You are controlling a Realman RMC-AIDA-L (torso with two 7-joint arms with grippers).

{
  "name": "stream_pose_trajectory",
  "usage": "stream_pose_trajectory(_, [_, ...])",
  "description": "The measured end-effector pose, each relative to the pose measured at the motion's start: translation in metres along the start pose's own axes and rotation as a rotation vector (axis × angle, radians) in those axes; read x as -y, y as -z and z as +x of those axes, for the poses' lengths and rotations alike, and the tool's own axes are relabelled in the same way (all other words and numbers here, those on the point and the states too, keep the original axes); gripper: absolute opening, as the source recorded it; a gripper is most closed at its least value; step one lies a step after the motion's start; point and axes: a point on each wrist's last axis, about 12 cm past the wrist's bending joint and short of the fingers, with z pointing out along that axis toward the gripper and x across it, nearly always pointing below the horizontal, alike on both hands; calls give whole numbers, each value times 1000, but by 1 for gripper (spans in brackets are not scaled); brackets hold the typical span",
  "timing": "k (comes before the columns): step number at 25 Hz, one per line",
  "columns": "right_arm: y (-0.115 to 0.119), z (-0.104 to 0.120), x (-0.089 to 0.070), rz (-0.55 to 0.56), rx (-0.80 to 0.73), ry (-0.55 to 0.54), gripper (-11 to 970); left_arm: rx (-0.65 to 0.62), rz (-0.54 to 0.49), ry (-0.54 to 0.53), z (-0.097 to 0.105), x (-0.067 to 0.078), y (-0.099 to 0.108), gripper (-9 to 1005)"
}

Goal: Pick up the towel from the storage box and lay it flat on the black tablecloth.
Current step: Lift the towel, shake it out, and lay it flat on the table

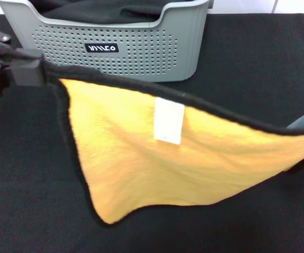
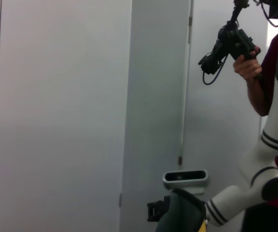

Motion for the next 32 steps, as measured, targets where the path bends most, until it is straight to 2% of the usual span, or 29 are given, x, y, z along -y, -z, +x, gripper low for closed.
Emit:
stream_pose_trajectory(4, [-3, 7, -4, -19, -16, -19, 31, -39, 34, 34, -4, -9, 9, 19])
stream_pose_trajectory(8, [-5, 12, -11, -37, -26, -35, 32, -85, 45, 47, -8, -10, 16, 19])
stream_pose_trajectory(13, [-2, 19, -35, -69, -61, -41, 32, -142, 88, 67, -11, -9, 18, 19])
stream_pose_trajectory(21, [19, 7, -62, -71, -22, -3, 32, -154, 213, 59, -22, -2, 6, 20])
stream_pose_trajectory(27, [21, 7, -66, -82, -18, -8, 32, -146, 220, 63, -31, -1, 8, 20])
stream_pose_trajectory(32, [17, 16, -63, -45, -35, -20, 32, -187, 174, 84, -25, -6, 10, 20])
